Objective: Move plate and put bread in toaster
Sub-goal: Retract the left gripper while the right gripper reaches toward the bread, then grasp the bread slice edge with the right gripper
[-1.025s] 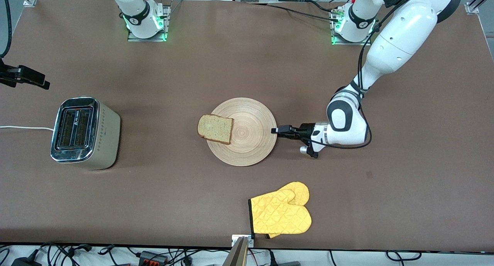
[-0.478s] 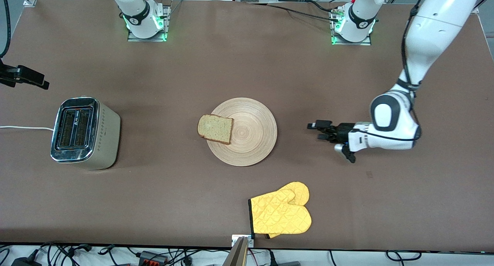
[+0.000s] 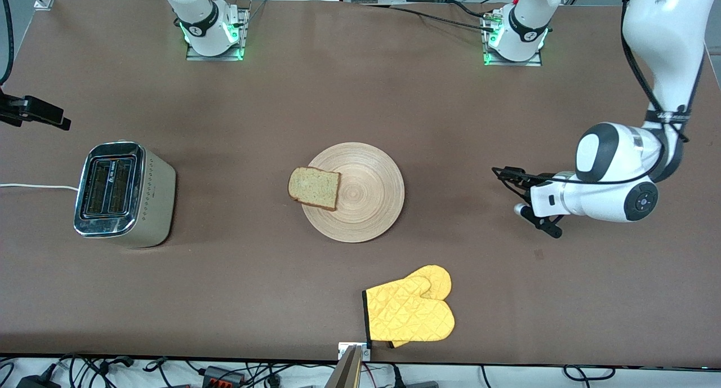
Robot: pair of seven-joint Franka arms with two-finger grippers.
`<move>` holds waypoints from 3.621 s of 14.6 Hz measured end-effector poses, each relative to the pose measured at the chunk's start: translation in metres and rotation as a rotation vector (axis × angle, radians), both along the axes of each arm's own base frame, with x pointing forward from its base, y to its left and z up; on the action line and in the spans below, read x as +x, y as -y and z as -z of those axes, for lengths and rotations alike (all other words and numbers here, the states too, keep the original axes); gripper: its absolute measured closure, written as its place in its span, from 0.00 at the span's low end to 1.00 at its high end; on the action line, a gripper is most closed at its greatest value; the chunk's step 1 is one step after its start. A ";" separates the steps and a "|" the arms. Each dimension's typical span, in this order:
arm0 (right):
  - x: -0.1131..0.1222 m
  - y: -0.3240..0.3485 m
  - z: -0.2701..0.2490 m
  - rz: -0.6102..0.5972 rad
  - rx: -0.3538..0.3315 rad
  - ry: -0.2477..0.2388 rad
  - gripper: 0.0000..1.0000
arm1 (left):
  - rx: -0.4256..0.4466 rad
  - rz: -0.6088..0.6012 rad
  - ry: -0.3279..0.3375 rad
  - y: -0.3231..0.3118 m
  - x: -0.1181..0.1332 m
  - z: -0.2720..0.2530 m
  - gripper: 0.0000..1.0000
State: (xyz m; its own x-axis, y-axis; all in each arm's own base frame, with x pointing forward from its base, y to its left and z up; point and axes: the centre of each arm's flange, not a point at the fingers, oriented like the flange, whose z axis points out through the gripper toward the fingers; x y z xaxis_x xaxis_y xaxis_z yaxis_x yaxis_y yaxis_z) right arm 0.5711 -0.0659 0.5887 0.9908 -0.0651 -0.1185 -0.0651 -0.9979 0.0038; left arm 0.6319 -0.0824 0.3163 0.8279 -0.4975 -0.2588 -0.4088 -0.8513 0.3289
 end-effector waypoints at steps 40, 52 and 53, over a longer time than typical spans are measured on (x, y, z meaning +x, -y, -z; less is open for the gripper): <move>-0.070 -0.217 0.411 -0.038 0.927 0.347 0.00 | 0.269 -0.396 0.315 -0.052 -0.087 -0.280 0.00; -0.039 -0.250 0.450 -0.064 0.972 0.360 0.00 | 0.271 -0.392 0.307 -0.050 -0.084 -0.274 0.00; -0.039 -0.250 0.450 -0.063 0.972 0.361 0.00 | 0.271 -0.391 0.306 -0.050 -0.084 -0.274 0.00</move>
